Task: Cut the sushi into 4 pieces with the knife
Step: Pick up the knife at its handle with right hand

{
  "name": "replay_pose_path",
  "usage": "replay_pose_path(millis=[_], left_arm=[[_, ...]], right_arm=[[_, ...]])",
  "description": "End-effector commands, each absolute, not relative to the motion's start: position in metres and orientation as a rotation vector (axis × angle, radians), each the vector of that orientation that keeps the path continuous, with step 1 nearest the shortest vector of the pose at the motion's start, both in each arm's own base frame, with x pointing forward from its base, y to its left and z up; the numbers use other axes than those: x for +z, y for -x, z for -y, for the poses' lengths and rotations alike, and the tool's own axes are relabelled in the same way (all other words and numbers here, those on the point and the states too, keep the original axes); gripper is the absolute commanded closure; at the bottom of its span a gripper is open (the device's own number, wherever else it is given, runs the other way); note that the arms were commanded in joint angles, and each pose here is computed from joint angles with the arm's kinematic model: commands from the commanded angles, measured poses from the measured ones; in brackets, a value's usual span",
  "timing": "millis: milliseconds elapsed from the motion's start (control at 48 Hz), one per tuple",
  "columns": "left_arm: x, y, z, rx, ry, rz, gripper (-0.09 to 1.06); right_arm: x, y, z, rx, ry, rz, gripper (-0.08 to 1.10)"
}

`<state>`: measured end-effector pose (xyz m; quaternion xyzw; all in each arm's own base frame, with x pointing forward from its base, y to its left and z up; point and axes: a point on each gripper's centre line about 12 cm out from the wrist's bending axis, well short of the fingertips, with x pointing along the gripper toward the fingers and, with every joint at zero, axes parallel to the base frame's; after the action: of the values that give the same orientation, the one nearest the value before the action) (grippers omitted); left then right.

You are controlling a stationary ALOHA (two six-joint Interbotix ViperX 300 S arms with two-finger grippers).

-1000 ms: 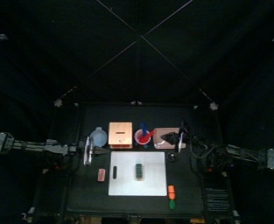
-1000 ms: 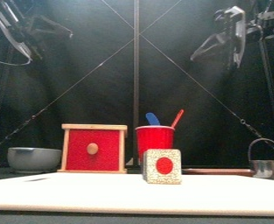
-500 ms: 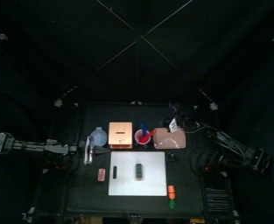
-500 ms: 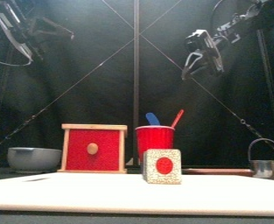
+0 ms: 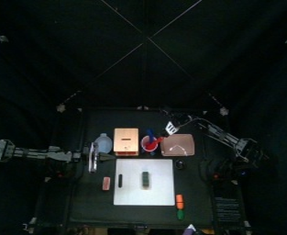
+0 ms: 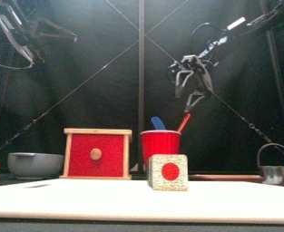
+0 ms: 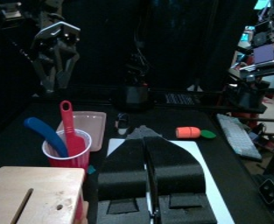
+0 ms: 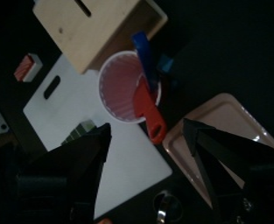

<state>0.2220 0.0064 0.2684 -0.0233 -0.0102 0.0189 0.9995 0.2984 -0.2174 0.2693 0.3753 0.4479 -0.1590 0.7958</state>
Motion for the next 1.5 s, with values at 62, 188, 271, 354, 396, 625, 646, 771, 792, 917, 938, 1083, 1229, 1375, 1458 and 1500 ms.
replay_pose_path(millis=[62,188,271,354,396,625,646,771,792,917,938,1083,1229,1375,1458,1500], left_arm=[[0.272,-0.223,-0.007,0.042,0.048,0.034,0.84],[0.271,-0.223,-0.007,0.042,0.048,0.031,0.84],[0.271,-0.223,-0.007,0.042,0.048,0.031,0.84],[0.27,-0.223,-0.007,0.042,0.048,0.027,0.84],[0.269,-0.222,-0.007,0.042,0.049,0.025,0.84],[0.267,-0.222,-0.007,0.042,0.049,0.019,0.84],[0.267,-0.222,-0.007,0.042,0.049,0.019,0.84],[0.267,-0.222,-0.007,0.042,0.049,0.019,0.84],[0.266,-0.222,-0.007,0.042,0.049,0.016,0.84],[0.265,-0.221,-0.007,0.042,0.049,0.014,0.84],[0.265,-0.221,-0.007,0.04,0.049,0.013,0.84],[0.265,-0.221,-0.007,0.042,0.049,0.011,0.84],[0.265,-0.221,-0.007,0.042,0.049,0.011,0.84],[0.265,-0.221,-0.007,0.042,0.049,0.011,0.84],[0.265,-0.221,-0.007,0.042,0.049,0.011,0.84],[0.265,-0.221,-0.007,0.042,0.049,0.011,0.84]], right_arm=[[0.274,-0.307,0.226,-0.311,-0.817,-0.988,0.07],[0.265,-0.315,0.23,-0.275,-0.846,-1.047,0.07],[0.26,-0.32,0.23,-0.248,-0.864,-1.088,0.07],[0.257,-0.327,0.226,-0.223,-0.867,-1.118,0.07],[0.255,-0.331,0.225,-0.213,-0.869,-1.129,0.07],[0.241,-0.344,0.219,-0.169,-0.887,-1.193,0.07],[0.24,-0.345,0.218,-0.163,-0.889,-1.202,0.07],[0.235,-0.347,0.215,-0.144,-0.901,-1.235,0.08],[0.234,-0.347,0.215,-0.145,-0.901,-1.237,0.08],[0.233,-0.347,0.215,-0.146,-0.899,-1.241,0.08],[0.233,-0.347,0.215,-0.145,-0.898,-1.241,0.08],[0.232,-0.347,0.216,-0.147,-0.896,-1.246,0.1],[0.23,-0.348,0.216,-0.147,-0.899,-1.25,0.23],[0.228,-0.35,0.218,-0.147,-0.902,-1.254,0.46],[0.229,-0.35,0.218,-0.145,-0.901,-1.254,0.56],[0.23,-0.35,0.218,-0.143,-0.9,-1.254,0.6]])
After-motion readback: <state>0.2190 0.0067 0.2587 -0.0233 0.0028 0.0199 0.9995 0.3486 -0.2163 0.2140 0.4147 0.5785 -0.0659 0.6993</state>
